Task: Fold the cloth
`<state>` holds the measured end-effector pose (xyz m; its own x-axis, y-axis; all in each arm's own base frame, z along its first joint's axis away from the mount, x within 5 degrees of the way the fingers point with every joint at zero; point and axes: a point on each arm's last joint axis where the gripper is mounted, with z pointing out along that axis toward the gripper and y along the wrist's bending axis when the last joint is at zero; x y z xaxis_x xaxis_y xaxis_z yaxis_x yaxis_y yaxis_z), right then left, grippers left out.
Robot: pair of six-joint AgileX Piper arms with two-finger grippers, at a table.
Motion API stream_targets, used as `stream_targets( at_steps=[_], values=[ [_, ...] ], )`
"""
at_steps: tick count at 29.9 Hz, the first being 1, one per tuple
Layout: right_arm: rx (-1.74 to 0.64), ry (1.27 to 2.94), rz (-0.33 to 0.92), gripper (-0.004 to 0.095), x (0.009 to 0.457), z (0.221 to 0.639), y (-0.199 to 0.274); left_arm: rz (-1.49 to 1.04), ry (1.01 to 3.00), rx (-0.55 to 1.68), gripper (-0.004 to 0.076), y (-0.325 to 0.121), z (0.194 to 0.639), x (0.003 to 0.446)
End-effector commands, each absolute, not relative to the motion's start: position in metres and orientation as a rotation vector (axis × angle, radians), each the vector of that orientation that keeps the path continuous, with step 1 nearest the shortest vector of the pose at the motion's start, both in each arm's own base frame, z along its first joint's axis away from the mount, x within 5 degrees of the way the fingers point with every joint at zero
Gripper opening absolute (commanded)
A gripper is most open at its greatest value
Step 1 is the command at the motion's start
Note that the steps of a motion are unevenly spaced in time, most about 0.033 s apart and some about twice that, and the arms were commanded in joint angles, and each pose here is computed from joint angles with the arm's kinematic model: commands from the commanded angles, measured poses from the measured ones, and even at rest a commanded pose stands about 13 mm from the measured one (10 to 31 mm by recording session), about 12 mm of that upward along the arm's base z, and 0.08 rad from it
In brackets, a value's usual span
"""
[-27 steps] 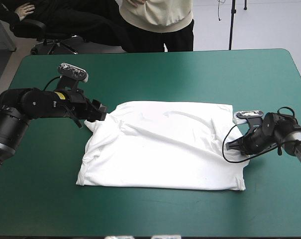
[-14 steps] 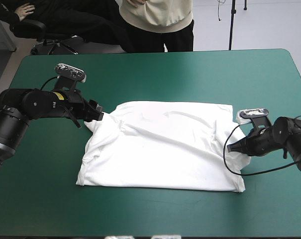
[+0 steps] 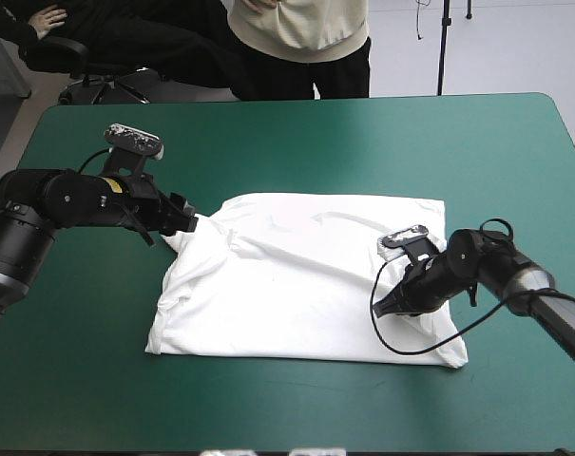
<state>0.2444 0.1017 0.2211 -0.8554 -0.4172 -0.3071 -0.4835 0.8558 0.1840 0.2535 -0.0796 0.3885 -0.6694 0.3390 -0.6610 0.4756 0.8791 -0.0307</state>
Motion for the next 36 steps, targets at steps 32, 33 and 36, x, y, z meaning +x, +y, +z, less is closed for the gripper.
stream_targets(
  at_steps=[32, 33, 36],
  values=[
    [-0.507, 2.297, 0.248, 0.0577, 0.122, 0.359, 0.051, -0.254, 2.672, 0.133, 0.0453, -0.053, 0.240, 0.183],
    [-0.503, 2.298, 0.250, 0.0577, 0.122, 0.359, 0.051, -0.250, 2.695, 0.133, 0.0454, -0.053, 0.235, 0.182],
    [-0.491, 2.304, 0.255, 0.0577, 0.121, 0.359, 0.051, -0.241, 2.745, 0.136, 0.0454, -0.053, 0.220, 0.179]
  ],
)
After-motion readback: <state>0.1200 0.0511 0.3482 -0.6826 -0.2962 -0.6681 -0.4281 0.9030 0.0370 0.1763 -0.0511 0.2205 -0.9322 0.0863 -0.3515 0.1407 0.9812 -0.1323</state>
